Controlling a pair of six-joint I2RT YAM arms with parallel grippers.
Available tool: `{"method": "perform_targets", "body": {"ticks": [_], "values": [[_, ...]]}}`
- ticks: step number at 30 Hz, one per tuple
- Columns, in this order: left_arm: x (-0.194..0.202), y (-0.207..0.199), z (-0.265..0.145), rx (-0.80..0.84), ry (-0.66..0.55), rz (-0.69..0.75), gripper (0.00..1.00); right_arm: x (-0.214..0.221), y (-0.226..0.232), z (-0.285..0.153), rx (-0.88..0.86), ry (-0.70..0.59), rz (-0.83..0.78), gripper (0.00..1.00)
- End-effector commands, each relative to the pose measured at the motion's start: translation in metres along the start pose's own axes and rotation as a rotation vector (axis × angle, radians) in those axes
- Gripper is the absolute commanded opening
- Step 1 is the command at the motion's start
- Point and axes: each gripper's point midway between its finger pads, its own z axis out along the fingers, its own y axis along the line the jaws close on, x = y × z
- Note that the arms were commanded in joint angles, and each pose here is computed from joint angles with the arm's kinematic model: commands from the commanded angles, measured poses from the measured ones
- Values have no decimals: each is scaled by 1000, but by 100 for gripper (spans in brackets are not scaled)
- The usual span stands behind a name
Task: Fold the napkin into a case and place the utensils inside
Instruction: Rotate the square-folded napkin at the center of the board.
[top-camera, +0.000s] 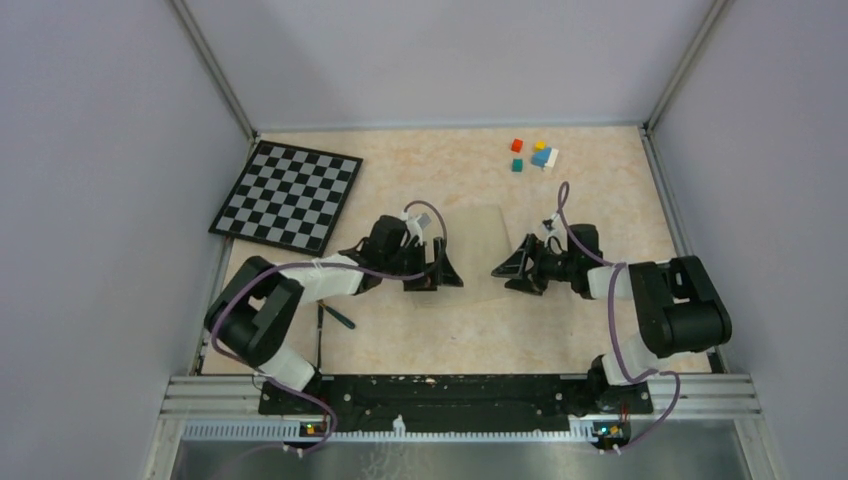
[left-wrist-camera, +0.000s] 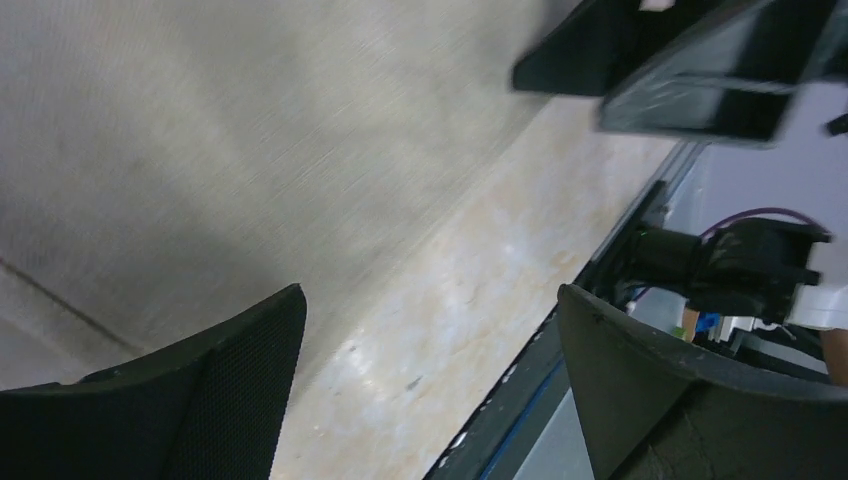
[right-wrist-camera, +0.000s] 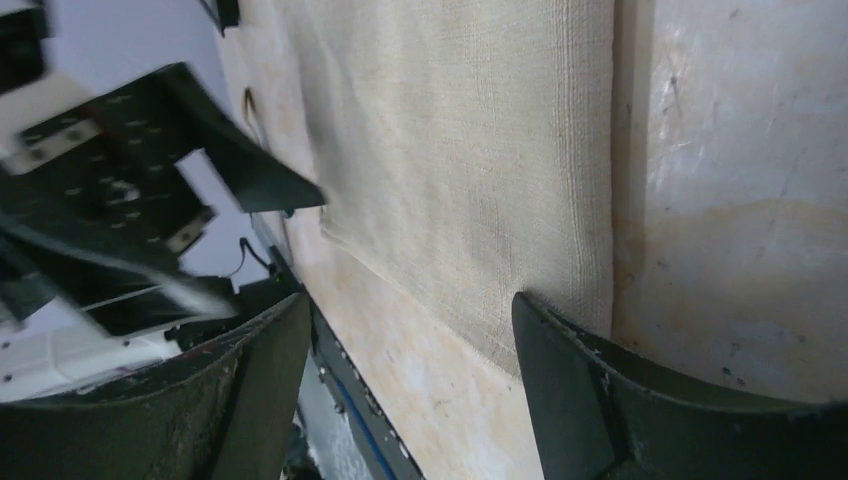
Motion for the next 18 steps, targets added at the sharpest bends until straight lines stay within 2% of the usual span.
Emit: {"method": "perform_targets", "body": {"ticks": [1,5,8,12,18], "values": [[40,36,16,-26,73,-73,98,5,-31,-2,79,-22,20,74],[72,66,7,-115,99,-92,98,1,-65,-19,230,-61,38,74],[90,66,1,-127,120,-95,98,-13,-67,-20,266,-81,9,74],[110,26,10,-56,164,-77,99,-54,-68,-6,297,-107,-52,74],[122,-64,59,78,272,29,98,-130,-60,20,393,-94,-167,72]]}}
